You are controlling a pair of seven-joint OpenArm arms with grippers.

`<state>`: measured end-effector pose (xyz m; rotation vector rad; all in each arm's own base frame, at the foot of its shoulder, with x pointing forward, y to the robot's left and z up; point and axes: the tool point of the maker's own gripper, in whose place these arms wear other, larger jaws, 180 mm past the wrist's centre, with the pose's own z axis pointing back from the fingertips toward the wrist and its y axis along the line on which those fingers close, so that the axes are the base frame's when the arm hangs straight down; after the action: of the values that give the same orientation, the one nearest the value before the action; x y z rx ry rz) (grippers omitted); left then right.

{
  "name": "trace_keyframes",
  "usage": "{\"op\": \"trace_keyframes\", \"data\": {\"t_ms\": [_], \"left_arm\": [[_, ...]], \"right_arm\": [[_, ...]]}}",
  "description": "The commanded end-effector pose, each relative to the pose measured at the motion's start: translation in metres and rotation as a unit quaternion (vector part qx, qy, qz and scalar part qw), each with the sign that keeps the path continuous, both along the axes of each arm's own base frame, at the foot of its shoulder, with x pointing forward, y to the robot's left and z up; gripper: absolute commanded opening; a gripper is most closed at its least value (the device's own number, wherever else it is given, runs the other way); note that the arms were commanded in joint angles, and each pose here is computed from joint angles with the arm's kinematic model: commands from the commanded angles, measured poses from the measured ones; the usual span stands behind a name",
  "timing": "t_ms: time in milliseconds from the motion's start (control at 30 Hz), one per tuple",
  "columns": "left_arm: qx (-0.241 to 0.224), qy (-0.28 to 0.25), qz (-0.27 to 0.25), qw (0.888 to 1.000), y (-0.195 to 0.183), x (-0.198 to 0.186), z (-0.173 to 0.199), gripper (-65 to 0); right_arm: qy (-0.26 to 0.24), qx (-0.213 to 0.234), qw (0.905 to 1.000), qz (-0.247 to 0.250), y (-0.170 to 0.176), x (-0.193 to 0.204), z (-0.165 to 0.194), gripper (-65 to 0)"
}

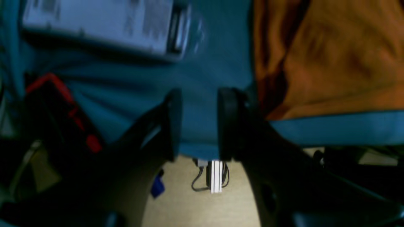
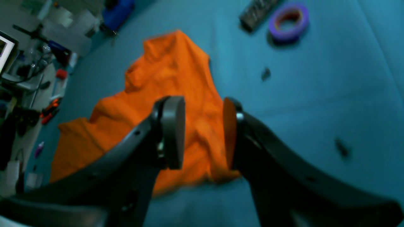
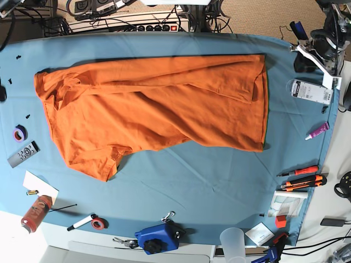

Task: Layout the t-shirt on the table in an organized manner, then fold the t-shirt properly
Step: 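Move the right gripper along the shirt side and grasp the hem corner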

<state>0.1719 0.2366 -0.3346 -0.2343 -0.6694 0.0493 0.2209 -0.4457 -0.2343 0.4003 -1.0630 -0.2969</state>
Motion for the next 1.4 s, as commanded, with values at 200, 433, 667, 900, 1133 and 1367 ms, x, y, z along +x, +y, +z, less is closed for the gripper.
{"op": "trace_keyframes", "data": {"t_ms": [200, 433, 667, 900, 1133, 1367], "left_arm": [[0.009, -0.065, -0.047, 0.997, -0.021, 0.037, 0.018, -45.0], [0.040, -0.091, -0.077, 0.992, -0.044, 0.068, 0.021, -45.0], [0.032, -0.116, -0.122, 0.985, -0.078, 0.083, 0.025, -45.0], [0.031, -0.114, -0.113, 0.987, -0.077, 0.084, 0.025, -45.0], [0.031, -0.114, -0.113, 0.987, -0.077, 0.084, 0.025, -45.0], [0.031, -0.115, -0.113, 0.987, -0.077, 0.085, 0.025, -45.0]], "right_arm": [[0.060, -0.094, 0.9934, 0.027, 0.002, 0.053, -0.002, -44.1], [0.047, -0.233, 0.9685, 0.073, 0.034, 0.139, 0.000, -44.1], [0.086, -0.281, 0.9514, 0.090, 0.056, 0.197, -0.032, -44.2], [0.145, -0.264, 0.9487, 0.097, 0.072, 0.209, -0.101, -44.2], [0.193, -0.252, 0.9422, 0.106, 0.079, 0.192, -0.136, -52.6], [0.255, -0.262, 0.9238, 0.115, 0.072, 0.174, -0.136, -65.0]]}}
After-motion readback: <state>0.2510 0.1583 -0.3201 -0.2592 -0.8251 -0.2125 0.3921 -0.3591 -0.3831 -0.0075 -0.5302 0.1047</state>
